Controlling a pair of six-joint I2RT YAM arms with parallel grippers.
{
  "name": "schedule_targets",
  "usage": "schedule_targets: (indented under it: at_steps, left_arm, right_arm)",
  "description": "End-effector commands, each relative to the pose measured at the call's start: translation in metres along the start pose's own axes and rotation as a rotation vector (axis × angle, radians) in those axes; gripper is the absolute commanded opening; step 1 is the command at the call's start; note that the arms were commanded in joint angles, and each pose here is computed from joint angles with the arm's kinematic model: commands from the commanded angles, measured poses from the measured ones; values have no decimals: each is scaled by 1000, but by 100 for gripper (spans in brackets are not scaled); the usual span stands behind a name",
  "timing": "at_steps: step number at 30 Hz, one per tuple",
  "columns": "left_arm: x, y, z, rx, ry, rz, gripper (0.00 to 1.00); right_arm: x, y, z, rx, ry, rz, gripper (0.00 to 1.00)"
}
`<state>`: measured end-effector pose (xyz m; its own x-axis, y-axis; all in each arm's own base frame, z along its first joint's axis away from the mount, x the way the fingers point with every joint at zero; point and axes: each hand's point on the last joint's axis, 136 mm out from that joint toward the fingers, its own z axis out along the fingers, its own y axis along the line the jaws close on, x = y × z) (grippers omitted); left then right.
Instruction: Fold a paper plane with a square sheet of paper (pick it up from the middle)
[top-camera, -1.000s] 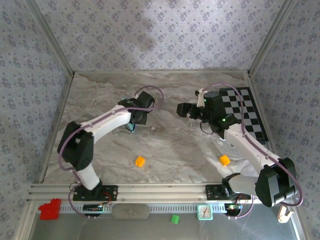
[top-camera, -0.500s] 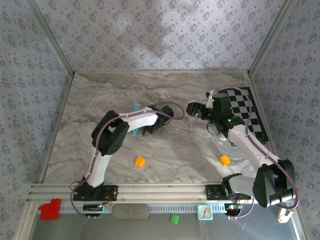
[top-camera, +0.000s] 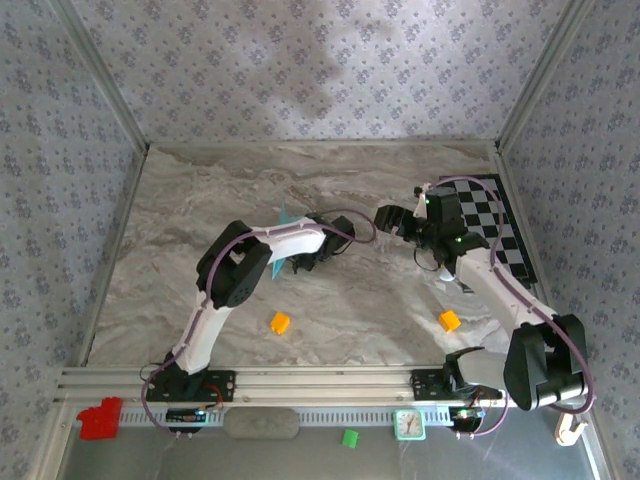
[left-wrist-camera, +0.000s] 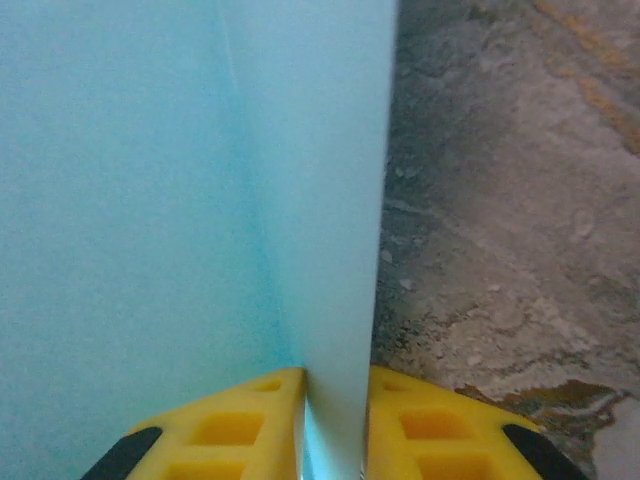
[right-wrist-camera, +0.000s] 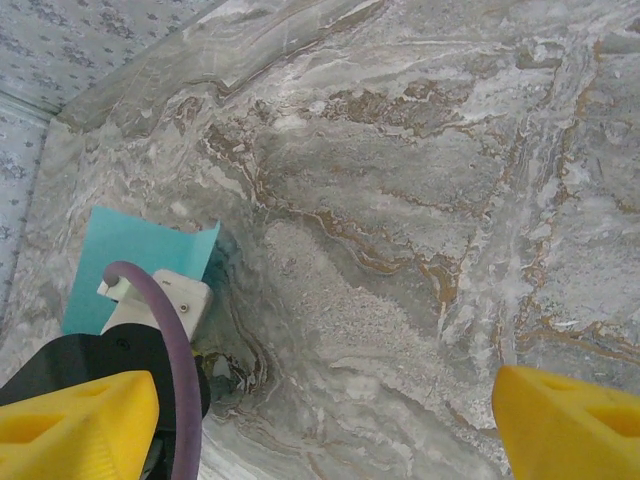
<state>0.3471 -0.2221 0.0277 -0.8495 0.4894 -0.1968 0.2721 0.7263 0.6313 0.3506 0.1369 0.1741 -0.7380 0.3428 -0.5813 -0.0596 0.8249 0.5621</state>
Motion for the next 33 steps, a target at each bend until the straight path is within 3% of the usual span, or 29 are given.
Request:
schedule_targets:
  at_steps: [1, 9, 17, 25, 33]
  left_arm:
    - [-3, -9, -11, 19, -4, -12, 23]
    - [-4, -21, -33, 109, -5, -81, 30]
    - [9, -65, -83, 481, 15, -230, 39]
    - [10, -59, -130, 781, -33, -308, 42]
    - [5, -10, -72, 821, -3, -500, 48]
  right_arm:
    - [-2, -1, 1, -7, 0, 36, 88]
    - [-4, -8, -2, 13, -10, 73, 86]
    - [-10, -26, -10, 52, -48, 142, 86]
    - [-7, -28, -3, 40, -28, 169, 86]
    - [0, -22, 6, 15, 4, 182, 85]
